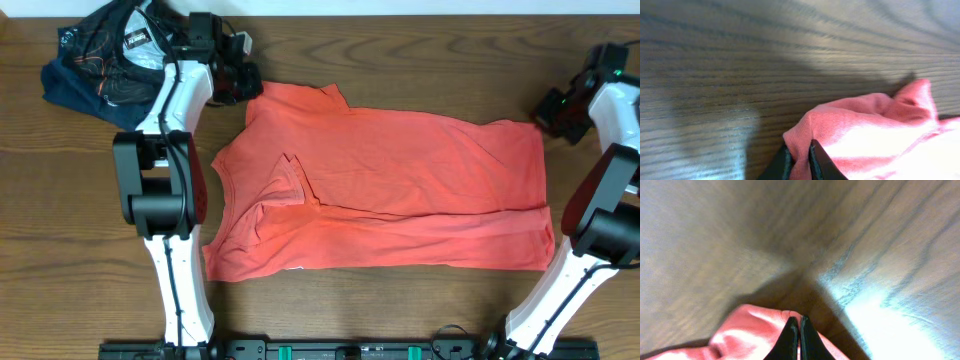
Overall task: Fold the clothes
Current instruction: 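Fold the far edge toward the robot with both grippers over the shirt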
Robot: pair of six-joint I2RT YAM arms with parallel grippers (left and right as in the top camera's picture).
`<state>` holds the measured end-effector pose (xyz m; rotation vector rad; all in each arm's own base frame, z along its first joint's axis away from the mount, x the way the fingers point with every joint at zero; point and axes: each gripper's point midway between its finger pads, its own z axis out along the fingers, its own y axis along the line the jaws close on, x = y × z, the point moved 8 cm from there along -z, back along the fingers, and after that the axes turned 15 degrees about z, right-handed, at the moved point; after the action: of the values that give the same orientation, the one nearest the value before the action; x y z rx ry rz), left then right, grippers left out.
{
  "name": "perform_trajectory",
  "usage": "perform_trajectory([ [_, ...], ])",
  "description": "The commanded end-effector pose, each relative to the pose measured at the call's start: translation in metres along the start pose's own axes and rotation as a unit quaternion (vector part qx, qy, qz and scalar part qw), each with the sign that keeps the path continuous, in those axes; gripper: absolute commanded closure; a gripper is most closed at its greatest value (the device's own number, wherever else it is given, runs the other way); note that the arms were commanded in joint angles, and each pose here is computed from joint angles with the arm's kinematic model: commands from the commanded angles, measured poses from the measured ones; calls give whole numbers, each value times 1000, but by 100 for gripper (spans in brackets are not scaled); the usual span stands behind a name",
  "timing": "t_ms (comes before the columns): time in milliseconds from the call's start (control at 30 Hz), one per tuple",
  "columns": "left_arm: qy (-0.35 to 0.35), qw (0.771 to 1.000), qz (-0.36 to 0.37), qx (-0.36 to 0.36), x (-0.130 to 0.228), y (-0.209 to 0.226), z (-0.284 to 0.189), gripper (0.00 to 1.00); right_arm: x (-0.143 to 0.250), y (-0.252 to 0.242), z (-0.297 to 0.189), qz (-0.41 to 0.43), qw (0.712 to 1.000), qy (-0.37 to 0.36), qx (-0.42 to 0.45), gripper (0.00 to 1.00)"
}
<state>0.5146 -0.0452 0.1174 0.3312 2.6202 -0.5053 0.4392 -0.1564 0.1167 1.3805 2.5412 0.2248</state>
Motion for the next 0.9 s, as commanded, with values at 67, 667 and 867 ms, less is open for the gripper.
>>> perform_trajectory([
  [67,-53,998,26,-8,-27,-23,-60,90,-11,3,-20,12,1000,-8,1,99],
  [667,49,998,-34,-6,15,-40,-130,91,1,-30,-71,82,996,39,28,99],
  [867,156,981,-75,-84,52,-27,-153,91,10,-50,-95,111,990,78,33,99],
])
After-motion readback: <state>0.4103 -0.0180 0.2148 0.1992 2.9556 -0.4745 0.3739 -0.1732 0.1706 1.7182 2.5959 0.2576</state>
